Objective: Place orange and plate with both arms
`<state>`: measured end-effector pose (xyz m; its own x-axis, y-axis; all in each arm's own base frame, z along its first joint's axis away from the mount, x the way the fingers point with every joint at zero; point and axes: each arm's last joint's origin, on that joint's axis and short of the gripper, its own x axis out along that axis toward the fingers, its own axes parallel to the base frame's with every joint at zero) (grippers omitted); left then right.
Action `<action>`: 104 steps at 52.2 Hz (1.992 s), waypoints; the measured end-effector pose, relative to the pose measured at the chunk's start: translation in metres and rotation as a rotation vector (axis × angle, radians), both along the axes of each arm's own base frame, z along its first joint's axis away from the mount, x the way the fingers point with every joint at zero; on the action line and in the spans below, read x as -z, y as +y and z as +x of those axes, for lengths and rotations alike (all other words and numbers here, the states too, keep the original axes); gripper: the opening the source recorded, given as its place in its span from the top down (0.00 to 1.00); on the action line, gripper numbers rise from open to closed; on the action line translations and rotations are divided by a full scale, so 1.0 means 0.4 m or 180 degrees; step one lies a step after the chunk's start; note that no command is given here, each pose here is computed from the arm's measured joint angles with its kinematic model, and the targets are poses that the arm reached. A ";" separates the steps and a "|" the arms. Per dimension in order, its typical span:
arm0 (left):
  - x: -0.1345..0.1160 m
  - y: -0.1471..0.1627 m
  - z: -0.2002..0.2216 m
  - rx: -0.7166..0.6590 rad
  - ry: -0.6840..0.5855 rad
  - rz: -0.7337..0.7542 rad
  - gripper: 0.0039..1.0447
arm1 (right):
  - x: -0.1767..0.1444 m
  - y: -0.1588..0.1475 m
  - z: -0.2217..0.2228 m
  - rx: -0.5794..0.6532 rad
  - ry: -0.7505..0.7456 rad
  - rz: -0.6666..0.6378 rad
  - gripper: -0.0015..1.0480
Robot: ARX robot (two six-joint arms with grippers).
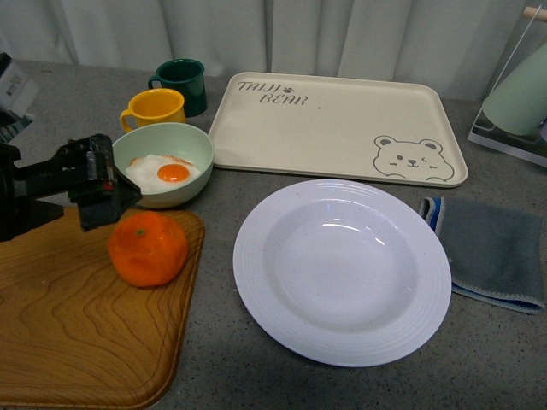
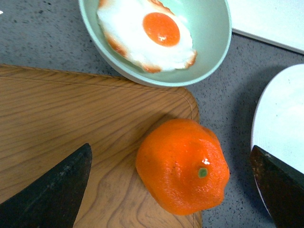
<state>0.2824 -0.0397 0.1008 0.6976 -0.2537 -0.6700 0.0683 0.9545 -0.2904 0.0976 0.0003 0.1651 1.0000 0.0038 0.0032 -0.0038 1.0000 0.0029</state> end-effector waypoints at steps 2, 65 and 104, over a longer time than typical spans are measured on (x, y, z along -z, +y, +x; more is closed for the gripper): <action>0.004 -0.006 0.002 0.0025 0.0028 0.0003 0.06 | 0.000 0.000 0.000 0.0000 0.0000 0.0001 0.09; -0.033 -0.229 0.025 0.1017 -0.0017 -0.0159 0.55 | 0.000 0.000 0.000 0.0000 0.0000 0.0000 0.09; 0.077 -0.414 0.059 0.1280 0.0250 0.0106 0.54 | 0.000 0.000 0.000 0.0000 0.0000 0.0001 0.09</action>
